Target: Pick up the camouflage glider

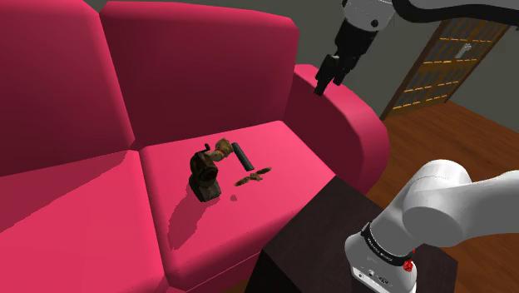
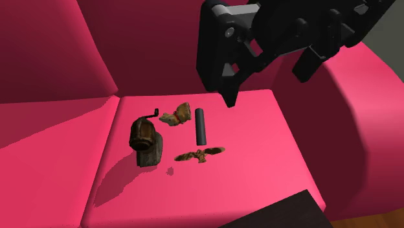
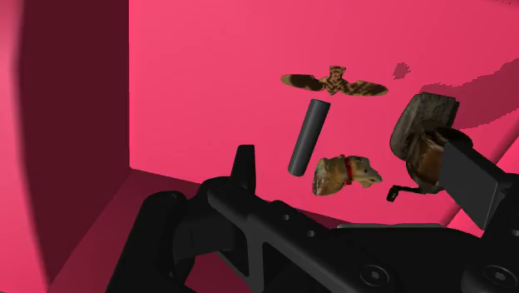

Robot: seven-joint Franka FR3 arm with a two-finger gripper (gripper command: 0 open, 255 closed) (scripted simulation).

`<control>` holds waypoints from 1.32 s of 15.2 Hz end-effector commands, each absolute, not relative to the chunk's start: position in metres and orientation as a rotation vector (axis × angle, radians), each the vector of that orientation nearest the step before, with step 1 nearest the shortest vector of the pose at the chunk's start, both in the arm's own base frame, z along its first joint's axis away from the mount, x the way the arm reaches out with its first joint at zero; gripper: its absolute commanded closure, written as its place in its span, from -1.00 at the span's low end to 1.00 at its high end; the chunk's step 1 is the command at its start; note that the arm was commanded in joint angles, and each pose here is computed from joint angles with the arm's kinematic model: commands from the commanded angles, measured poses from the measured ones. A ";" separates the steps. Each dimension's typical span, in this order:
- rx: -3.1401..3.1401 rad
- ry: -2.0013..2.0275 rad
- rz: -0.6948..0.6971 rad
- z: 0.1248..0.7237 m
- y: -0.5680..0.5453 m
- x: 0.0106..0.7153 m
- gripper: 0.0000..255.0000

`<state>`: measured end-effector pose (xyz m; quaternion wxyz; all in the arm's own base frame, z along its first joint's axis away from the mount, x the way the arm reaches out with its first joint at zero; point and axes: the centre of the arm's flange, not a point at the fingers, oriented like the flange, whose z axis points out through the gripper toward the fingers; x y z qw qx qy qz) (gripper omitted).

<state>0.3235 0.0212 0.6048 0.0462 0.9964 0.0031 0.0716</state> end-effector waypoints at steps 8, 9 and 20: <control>3.065 -0.306 0.179 0.519 0.026 0.360 -1.00; 3.066 -0.351 0.173 0.507 0.026 0.365 -1.00; 3.029 -0.854 0.103 0.371 0.027 0.420 -1.00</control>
